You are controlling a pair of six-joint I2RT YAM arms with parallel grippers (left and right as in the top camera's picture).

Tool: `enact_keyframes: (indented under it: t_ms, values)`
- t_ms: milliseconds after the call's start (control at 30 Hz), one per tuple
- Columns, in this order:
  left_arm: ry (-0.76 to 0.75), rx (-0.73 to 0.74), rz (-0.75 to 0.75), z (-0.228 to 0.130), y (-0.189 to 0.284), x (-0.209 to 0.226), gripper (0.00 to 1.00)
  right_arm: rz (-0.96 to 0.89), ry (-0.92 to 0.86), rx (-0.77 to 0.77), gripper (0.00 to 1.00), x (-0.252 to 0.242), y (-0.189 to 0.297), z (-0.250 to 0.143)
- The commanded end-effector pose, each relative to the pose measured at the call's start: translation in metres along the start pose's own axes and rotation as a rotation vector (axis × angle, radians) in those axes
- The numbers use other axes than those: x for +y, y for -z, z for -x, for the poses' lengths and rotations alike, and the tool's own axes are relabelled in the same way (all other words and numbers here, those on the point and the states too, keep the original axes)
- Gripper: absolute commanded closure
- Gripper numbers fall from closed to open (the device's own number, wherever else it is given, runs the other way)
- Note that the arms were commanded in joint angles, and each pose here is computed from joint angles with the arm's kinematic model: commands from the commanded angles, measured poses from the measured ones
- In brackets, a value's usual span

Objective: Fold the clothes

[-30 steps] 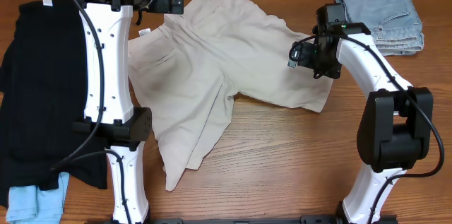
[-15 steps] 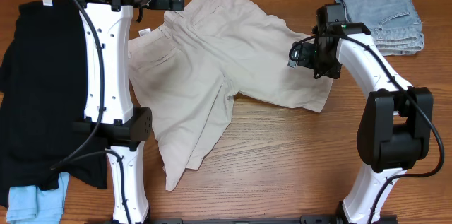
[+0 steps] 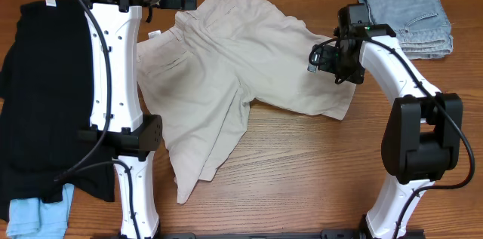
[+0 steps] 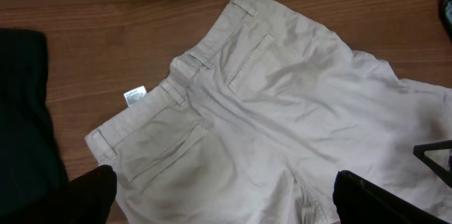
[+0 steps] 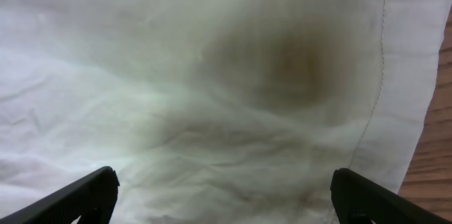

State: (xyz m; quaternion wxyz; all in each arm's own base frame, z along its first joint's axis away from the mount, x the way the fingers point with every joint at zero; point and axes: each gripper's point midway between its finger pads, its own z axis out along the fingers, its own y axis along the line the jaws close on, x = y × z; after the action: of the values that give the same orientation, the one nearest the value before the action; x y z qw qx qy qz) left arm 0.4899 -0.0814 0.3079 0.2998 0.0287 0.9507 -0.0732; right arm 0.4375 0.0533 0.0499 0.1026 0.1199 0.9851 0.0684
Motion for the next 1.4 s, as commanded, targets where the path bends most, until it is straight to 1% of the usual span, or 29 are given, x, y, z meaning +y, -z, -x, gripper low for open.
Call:
enact_keyframes:
  t_ms: [0, 467, 633, 800, 933, 1033, 1100, 1200, 1367]
  values:
    - [-0.004, 0.001, -0.006, 0.000, 0.000, -0.005, 0.00, 0.010, 0.005, -0.037, 0.00, 0.003, 0.011, 0.009]
    - [-0.033, -0.024, -0.007, 0.006, 0.000, -0.005, 0.00, 0.010, 0.005, -0.037, 0.00, 0.003, 0.011, 0.009]
    - [-0.083, -0.012, 0.001, 0.003, 0.000, -0.002, 0.00, 0.010, 0.005, -0.037, 0.00, 0.003, 0.011, 0.009]
    - [-0.036, 0.062, 0.061, -0.014, 0.002, 0.025, 0.00, 0.010, 0.006, -0.037, 0.00, 0.003, 0.011, 0.009]
    - [0.017, 0.067, 0.066, -0.014, 0.004, 0.059, 0.00, 0.010, 0.005, -0.037, 0.00, 0.003, 0.011, 0.009]
    - [-0.018, 0.098, -0.007, -0.020, -0.002, 0.072, 0.00, 0.010, 0.005, -0.037, 0.00, 0.003, 0.011, 0.009]
    - [-0.071, 0.134, -0.055, -0.028, -0.010, 0.077, 0.00, 0.010, 0.005, -0.037, 0.00, 0.003, 0.011, 0.009]
    - [-0.156, 0.216, -0.084, -0.046, -0.028, 0.081, 0.00, 0.067, 0.009, -0.044, 0.00, 0.013, 0.011, 0.012]
    - [-0.196, 0.324, -0.133, -0.071, -0.065, 0.078, 0.00, 0.124, 0.012, -0.033, 0.00, 0.023, 0.012, 0.011]
